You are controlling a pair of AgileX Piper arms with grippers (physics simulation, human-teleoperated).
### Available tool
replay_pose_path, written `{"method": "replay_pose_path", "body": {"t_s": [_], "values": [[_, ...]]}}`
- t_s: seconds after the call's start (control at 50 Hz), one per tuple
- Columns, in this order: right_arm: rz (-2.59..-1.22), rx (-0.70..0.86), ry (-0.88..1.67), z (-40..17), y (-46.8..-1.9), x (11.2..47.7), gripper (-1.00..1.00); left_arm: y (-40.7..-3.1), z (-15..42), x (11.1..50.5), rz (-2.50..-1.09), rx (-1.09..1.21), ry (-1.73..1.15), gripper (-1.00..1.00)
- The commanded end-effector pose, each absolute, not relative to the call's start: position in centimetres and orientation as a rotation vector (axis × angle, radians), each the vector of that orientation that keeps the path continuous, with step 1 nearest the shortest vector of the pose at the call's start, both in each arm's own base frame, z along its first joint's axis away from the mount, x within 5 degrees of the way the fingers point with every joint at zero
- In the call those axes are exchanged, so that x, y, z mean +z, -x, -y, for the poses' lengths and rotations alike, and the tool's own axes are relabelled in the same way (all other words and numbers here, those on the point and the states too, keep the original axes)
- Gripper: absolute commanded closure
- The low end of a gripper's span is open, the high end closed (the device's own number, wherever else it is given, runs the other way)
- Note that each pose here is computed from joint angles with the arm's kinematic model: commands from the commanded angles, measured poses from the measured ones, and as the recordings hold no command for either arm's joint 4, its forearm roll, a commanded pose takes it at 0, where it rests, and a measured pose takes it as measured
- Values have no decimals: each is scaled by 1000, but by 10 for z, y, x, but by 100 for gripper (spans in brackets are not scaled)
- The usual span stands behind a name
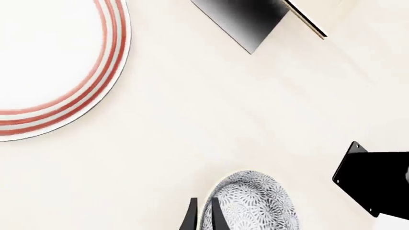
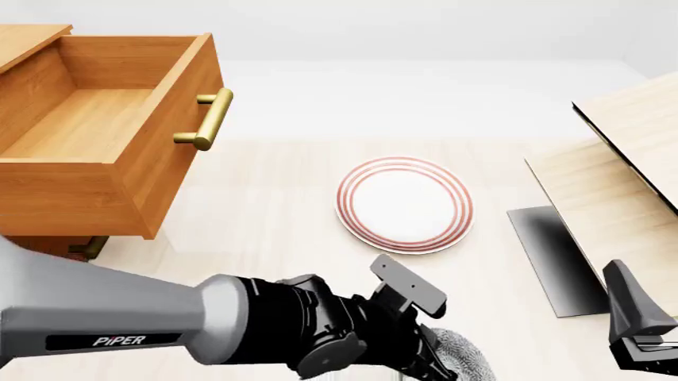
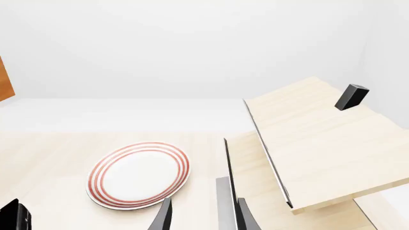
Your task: Open the top drawer of the cabinet and put the bowl in it.
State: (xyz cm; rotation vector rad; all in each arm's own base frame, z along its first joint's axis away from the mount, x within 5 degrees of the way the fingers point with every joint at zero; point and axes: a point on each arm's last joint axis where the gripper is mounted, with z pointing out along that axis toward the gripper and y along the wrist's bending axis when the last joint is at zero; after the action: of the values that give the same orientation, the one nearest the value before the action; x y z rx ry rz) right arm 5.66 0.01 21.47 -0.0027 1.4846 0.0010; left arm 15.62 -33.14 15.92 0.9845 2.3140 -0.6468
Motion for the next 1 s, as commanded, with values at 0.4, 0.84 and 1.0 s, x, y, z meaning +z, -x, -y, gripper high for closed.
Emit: {"method": "replay_pose_path", "body": {"t_s": [0.4,0.84,1.0], "values": [[-1485,1,3,0,-57,214,-100,-170,294,209,-2225,-659,-895,100],[-1485,2,3,0,-57,214,-100,-190,258,266,-2204,-635,-757,100],[-1485,2,3,0,-57,214,-100,-202,252,287,-2182,-597,-757,100]]}}
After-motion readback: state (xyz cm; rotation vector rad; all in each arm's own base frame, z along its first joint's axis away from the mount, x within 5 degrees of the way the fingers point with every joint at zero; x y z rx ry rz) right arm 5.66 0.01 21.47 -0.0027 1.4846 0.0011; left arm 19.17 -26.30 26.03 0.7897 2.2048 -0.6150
